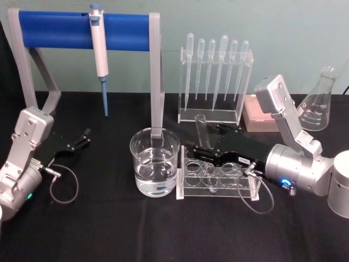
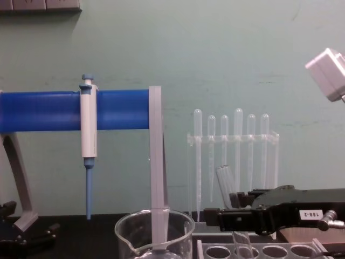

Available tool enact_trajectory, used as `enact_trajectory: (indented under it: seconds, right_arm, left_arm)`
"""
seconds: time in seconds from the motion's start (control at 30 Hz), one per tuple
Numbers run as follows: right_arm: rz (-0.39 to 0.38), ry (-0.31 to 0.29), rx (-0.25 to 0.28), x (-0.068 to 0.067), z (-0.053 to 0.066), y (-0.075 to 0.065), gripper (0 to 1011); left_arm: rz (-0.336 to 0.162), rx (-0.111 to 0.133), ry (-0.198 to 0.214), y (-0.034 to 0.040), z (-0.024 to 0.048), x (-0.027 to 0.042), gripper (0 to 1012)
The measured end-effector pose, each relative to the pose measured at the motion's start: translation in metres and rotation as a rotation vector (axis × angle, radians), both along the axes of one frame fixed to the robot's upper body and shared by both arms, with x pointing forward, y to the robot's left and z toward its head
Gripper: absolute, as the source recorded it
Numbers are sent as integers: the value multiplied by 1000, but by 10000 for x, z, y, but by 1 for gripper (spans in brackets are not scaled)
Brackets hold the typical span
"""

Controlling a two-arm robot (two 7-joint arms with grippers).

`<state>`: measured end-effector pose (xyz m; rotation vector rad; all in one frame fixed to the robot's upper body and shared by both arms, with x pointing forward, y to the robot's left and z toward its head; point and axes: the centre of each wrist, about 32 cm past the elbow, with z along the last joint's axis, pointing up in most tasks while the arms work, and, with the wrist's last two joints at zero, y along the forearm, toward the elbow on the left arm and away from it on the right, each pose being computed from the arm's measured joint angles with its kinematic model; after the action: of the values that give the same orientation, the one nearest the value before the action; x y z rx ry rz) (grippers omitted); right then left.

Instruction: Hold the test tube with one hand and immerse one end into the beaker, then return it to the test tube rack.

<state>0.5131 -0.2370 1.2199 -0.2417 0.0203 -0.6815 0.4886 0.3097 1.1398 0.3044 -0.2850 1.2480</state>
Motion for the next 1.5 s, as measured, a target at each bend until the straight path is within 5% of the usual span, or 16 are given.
enact_trajectory:
  seconds: [0.5, 0.63, 1.13, 1.5]
  right_arm:
    - [-9, -25, -13, -21, 55, 32, 289]
    - [-15, -33, 10, -45, 76, 24, 228]
    - [-45, -144, 158, -232, 280, -9, 224]
    - [-54, -191, 182, -252, 382, -20, 224]
  left_arm:
    - [0, 0, 0, 0, 0, 0, 1000]
    - [0, 0, 0, 0, 0, 0, 1000]
    - [0, 0, 0, 0, 0, 0, 1000]
    - [0, 0, 0, 0, 0, 0, 1000]
